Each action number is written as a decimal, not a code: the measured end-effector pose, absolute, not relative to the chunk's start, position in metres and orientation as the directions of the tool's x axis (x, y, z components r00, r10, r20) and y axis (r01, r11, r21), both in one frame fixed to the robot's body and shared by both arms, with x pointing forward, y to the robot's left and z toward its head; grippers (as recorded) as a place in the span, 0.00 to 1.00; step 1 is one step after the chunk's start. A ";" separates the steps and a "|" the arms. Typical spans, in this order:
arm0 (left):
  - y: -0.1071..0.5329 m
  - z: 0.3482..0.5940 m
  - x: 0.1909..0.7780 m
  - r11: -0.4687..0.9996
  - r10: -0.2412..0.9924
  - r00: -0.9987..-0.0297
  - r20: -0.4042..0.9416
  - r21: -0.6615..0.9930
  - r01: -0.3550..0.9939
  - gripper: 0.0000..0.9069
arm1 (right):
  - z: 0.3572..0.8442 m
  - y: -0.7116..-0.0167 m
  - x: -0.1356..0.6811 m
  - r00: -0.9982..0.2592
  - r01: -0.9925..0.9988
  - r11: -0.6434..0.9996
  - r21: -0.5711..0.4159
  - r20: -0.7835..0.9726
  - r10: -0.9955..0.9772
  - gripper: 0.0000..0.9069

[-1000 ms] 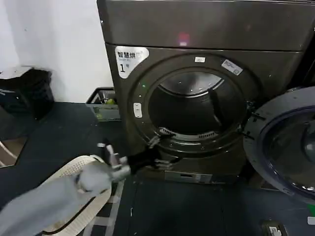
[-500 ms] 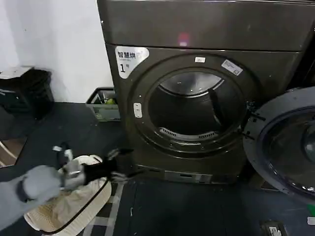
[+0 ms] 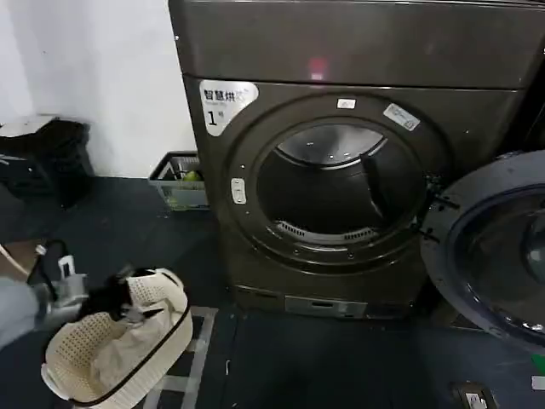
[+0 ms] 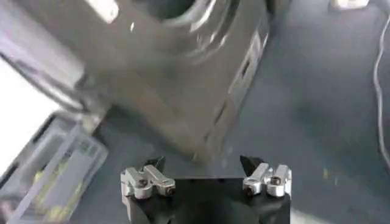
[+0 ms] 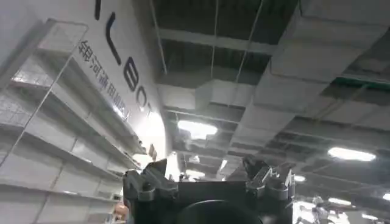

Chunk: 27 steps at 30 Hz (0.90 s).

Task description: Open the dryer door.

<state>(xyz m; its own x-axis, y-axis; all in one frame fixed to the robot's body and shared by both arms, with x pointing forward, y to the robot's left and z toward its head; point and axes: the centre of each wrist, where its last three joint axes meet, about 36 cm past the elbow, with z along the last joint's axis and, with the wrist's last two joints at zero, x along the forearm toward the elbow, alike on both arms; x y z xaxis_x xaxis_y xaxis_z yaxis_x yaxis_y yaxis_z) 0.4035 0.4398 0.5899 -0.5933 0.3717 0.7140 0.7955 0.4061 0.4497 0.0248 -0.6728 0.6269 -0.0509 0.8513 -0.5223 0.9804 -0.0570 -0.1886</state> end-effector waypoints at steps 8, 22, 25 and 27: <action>0.455 0.603 0.402 0.365 0.228 -0.555 0.800 0.458 0.811 1.00 | 0.627 -0.672 0.024 -0.053 0.980 -0.056 -0.191 -0.523 0.851 1.00; 0.474 0.591 0.403 0.347 0.153 -0.518 0.842 0.445 0.826 1.00 | 0.631 -0.672 0.019 -0.059 0.977 -0.059 -0.203 -0.529 0.847 1.00; 0.477 0.592 0.404 0.351 0.141 -0.518 0.843 0.447 0.823 1.00 | 0.632 -0.672 0.018 -0.057 0.977 -0.061 -0.202 -0.530 0.846 1.00; 0.477 0.592 0.404 0.342 0.134 -0.511 0.849 0.444 0.828 1.00 | 0.632 -0.671 0.017 -0.056 0.978 -0.061 -0.202 -0.531 0.845 1.00</action>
<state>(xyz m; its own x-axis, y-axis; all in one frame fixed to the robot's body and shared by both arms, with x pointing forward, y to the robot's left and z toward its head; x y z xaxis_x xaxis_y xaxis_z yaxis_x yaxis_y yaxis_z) 0.4038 0.4771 0.5924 -0.5108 0.1340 0.8492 0.8281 0.3420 0.4442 0.0174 -0.6713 0.6322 -0.0564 0.8452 -0.5314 0.9776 -0.0615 -0.2015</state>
